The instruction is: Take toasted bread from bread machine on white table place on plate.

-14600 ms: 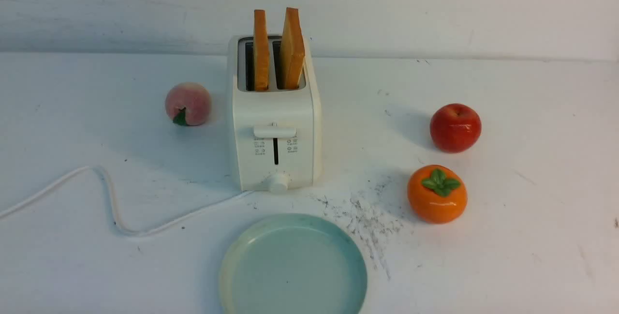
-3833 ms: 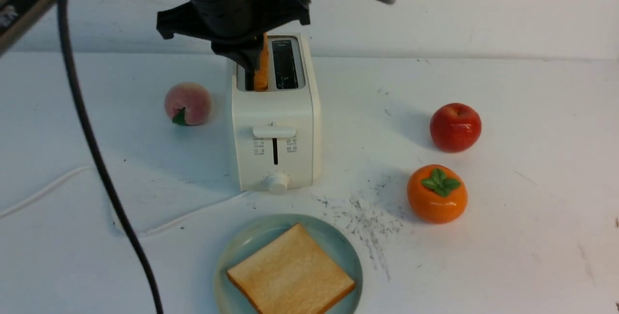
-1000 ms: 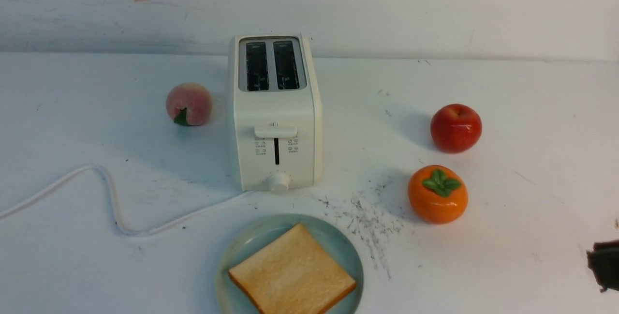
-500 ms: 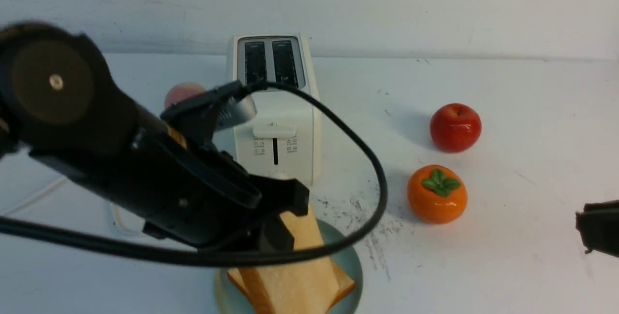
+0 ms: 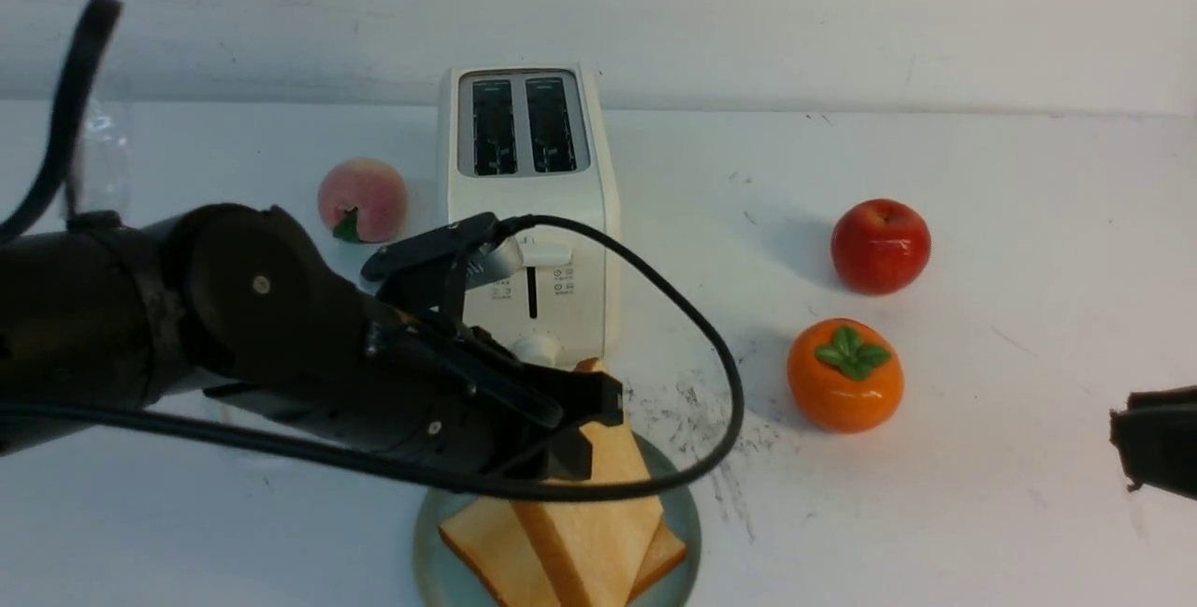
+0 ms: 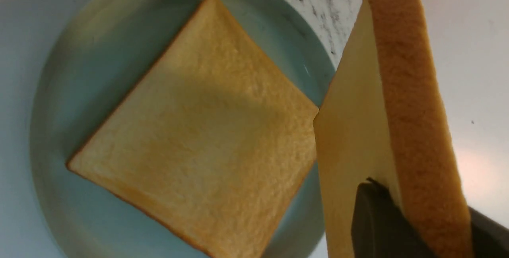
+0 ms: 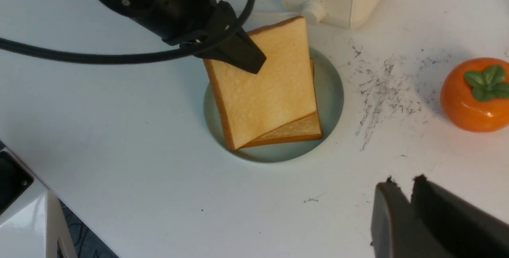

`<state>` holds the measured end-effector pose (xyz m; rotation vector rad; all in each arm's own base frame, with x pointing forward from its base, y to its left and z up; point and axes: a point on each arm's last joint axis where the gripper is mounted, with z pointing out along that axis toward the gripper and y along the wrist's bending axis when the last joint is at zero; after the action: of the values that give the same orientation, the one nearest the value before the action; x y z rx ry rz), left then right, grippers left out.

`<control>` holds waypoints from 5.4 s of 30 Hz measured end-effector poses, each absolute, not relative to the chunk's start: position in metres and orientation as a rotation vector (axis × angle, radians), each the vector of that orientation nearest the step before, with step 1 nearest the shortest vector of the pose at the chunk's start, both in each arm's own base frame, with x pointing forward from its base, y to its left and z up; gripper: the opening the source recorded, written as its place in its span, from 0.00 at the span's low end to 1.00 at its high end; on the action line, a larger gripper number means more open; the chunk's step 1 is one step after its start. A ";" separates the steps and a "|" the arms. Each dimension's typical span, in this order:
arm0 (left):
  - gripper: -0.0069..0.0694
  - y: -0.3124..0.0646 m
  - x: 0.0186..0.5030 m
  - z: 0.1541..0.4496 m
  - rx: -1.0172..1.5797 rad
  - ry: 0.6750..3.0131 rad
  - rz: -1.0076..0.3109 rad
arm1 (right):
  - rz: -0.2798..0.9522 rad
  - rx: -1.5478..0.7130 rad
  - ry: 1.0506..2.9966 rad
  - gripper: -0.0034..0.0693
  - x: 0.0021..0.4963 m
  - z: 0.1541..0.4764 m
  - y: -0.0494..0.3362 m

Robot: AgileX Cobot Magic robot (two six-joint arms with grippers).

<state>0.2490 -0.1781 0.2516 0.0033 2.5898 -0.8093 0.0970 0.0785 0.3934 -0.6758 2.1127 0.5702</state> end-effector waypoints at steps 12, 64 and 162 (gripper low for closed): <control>0.22 -0.179 0.249 0.249 0.001 2.602 -0.807 | 0.575 -0.675 2.112 0.18 0.097 0.394 0.079; 0.69 -0.171 0.275 0.224 0.310 2.485 -0.417 | 0.730 -0.705 2.188 0.23 0.086 0.391 0.085; 0.09 -0.138 0.235 0.365 0.131 2.521 -0.359 | 0.314 -0.198 1.788 0.08 0.043 0.216 0.017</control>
<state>0.2348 -0.1379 0.3650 0.1314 2.5207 -0.3586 0.0432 0.0165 0.2156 -0.1978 1.7876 0.3139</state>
